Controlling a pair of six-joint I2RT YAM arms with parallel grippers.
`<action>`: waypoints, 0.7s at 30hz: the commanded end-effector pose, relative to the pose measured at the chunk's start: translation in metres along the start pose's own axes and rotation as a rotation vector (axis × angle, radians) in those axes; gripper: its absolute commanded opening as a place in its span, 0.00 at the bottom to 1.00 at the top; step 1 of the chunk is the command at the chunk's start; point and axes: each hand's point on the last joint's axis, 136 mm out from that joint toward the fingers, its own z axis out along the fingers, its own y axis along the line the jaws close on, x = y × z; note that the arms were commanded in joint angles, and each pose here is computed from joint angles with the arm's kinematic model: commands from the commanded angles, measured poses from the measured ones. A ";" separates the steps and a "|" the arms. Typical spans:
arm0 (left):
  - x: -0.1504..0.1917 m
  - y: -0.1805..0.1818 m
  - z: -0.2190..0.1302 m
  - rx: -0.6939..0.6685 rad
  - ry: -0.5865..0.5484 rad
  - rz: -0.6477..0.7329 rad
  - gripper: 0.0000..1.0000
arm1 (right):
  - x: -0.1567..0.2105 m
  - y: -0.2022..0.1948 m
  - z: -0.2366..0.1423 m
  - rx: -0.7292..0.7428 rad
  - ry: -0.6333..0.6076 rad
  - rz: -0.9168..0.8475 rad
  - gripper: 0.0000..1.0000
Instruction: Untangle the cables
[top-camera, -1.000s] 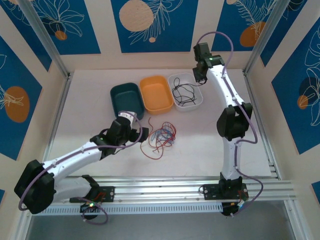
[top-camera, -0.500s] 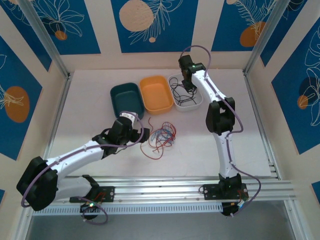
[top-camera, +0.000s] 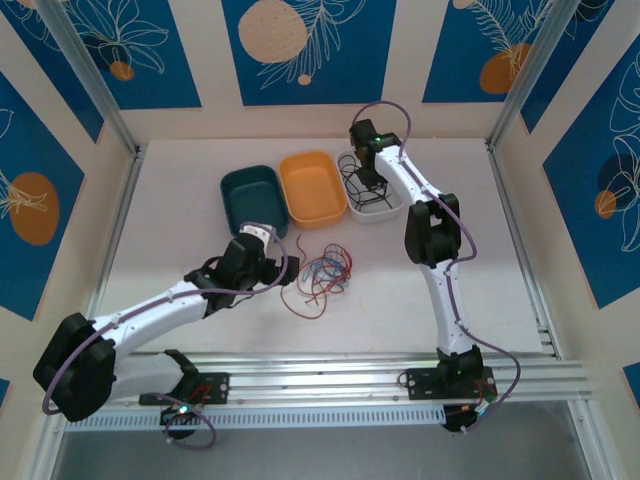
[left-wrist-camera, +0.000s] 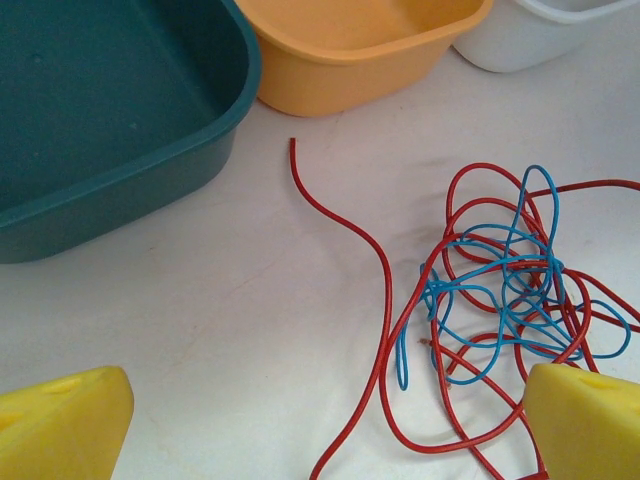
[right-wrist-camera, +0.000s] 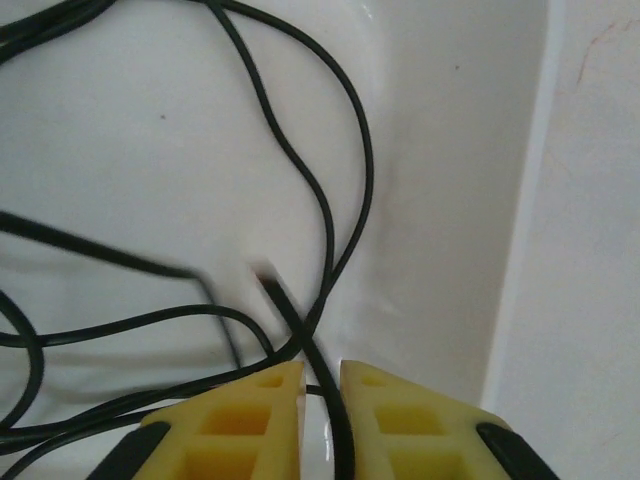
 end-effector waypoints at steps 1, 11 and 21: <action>-0.006 -0.006 0.001 0.020 -0.008 -0.012 1.00 | -0.004 0.004 -0.009 -0.023 -0.014 0.006 0.23; -0.004 -0.006 0.001 0.023 -0.004 -0.015 1.00 | -0.005 -0.009 -0.052 -0.064 -0.057 0.112 0.37; -0.004 -0.007 0.002 0.026 -0.008 -0.021 1.00 | -0.003 -0.004 -0.094 -0.303 -0.117 0.290 0.39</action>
